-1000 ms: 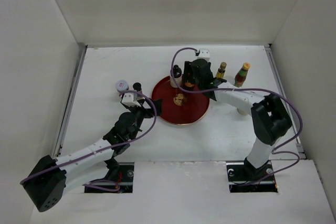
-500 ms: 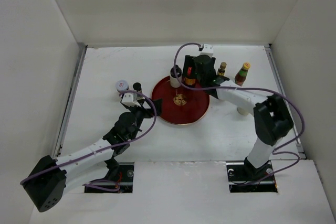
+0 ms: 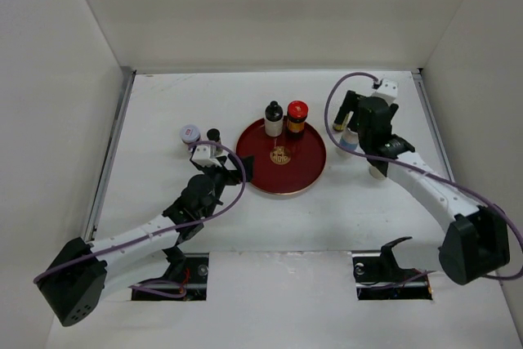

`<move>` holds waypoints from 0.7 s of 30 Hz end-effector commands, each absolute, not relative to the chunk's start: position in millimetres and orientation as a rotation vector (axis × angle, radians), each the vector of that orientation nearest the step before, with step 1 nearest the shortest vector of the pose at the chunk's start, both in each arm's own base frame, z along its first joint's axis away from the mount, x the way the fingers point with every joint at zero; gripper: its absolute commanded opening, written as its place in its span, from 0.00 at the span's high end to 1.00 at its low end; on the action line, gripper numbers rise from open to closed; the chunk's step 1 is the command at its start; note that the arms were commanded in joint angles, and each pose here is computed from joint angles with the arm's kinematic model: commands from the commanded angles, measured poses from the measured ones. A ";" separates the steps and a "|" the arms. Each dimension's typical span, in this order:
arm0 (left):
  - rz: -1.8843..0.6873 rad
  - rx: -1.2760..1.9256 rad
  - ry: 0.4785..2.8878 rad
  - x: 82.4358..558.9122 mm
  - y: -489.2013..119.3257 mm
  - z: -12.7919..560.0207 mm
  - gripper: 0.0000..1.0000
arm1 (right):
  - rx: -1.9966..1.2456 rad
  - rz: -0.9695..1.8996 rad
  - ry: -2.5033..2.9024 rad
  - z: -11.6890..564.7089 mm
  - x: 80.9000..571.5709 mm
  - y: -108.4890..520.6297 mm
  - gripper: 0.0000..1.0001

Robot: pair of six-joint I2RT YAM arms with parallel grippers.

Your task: Organize the condiment bottles

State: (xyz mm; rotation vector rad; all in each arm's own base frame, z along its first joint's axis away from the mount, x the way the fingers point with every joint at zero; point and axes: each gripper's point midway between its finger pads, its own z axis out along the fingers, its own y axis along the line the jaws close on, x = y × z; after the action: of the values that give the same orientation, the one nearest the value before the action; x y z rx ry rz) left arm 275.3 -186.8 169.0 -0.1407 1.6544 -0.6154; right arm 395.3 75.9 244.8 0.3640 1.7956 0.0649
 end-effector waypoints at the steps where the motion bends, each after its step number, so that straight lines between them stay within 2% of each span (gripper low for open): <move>1: -0.677 -0.157 1.595 276.2 -193.2 187.1 0.02 | 0.335 -0.019 1.929 201.5 393.0 71.8 0.00; 9: -0.661 -0.164 1.603 280.4 -190.1 184.1 0.02 | 0.350 -0.054 1.998 172.8 410.3 64.0 0.00; 14: -0.669 -0.158 1.606 279.0 -191.8 183.1 0.02 | 0.339 -0.044 2.041 156.4 411.9 69.5 0.24; 17: -0.661 -0.168 1.601 281.7 -188.6 184.5 0.02 | 0.353 -0.044 2.018 165.3 410.9 67.2 0.46; 18: -0.663 -0.164 1.605 280.5 -189.6 183.1 0.02 | 0.367 -0.041 1.985 176.8 408.7 64.2 0.51; 21: -0.663 -0.166 1.601 279.4 -188.9 183.3 0.02 | 0.364 -0.018 1.864 224.2 397.8 69.1 0.51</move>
State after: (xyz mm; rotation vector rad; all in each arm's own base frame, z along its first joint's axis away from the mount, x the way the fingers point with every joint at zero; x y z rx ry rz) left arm 277.9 -186.6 164.2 -0.1419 1.6672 -0.6118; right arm 396.2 64.1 145.3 0.3297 2.0865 -0.0887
